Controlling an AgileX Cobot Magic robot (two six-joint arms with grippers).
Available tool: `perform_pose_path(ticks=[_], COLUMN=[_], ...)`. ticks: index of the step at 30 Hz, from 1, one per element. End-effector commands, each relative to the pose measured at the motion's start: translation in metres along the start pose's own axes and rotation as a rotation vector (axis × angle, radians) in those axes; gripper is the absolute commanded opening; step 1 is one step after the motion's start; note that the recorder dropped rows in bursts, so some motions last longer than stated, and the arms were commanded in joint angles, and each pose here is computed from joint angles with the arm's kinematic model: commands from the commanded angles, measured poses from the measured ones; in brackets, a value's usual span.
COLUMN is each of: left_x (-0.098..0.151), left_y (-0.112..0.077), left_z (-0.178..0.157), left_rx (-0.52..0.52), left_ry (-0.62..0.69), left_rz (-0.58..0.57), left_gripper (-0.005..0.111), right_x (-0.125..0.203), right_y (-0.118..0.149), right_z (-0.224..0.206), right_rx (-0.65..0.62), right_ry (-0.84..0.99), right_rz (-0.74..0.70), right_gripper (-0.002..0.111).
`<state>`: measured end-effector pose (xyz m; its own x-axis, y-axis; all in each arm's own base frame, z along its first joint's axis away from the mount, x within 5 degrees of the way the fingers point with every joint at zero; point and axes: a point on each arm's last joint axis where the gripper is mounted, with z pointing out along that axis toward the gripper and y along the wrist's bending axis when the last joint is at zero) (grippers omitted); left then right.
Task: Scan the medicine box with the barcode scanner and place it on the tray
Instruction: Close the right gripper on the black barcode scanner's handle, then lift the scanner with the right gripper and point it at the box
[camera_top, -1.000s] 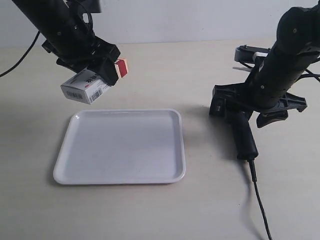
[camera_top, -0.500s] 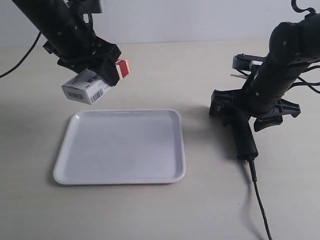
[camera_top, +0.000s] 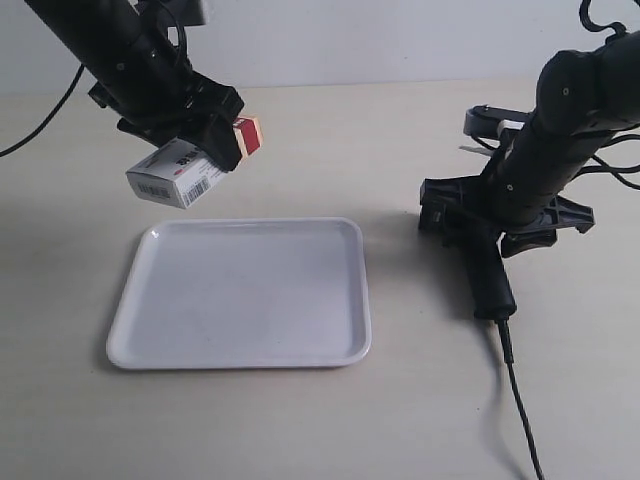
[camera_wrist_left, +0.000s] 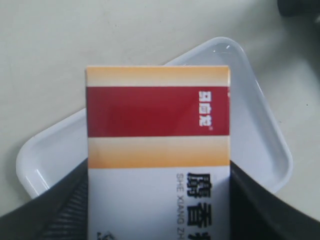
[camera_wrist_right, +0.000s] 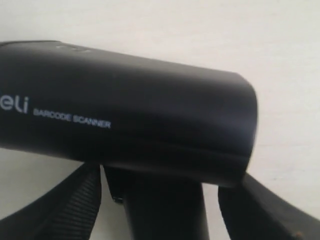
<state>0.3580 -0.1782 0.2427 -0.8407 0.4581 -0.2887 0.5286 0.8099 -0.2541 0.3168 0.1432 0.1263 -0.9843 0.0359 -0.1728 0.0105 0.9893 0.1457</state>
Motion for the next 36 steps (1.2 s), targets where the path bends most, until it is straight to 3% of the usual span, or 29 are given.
perform_pose_path(ticks=[1,6,12,17,19,25,28,36], left_x=[0.000,0.000,0.000,0.000,0.000,0.000,-0.002,-0.004], left_y=[-0.004,-0.004,-0.004,-0.004,-0.004,-0.004,-0.004,-0.002], left_z=[-0.003,-0.003,-0.003,-0.003,-0.003,-0.003,-0.003,0.000], left_rx=[0.010,0.012,0.012,0.012,0.012,0.010,0.007,0.002], left_ry=[-0.015,-0.015,-0.015,-0.015,-0.015,-0.021,-0.039,-0.049], left_rz=[0.005,0.009,0.012,0.016,0.016,0.016,0.015,0.005], left_gripper=[0.000,0.000,0.000,0.000,0.000,0.000,0.000,0.000], right_x=[-0.001,-0.002,-0.003,-0.004,-0.002,0.000,0.012,0.045], right_y=[-0.002,-0.002,-0.002,-0.003,-0.004,0.001,0.019,0.066], right_z=[0.006,0.008,0.008,0.008,0.008,-0.035,-0.066,-0.076], right_rx=[0.010,0.010,0.007,0.022,0.030,0.002,-0.034,-0.082], right_ry=[0.014,0.007,-0.011,-0.013,0.010,-0.032,-0.076,-0.067], right_rz=[-0.011,-0.016,-0.022,-0.045,-0.080,-0.111,-0.192,-0.364], right_gripper=[0.063,0.058,0.044,0.005,0.000,0.000,0.000,0.000])
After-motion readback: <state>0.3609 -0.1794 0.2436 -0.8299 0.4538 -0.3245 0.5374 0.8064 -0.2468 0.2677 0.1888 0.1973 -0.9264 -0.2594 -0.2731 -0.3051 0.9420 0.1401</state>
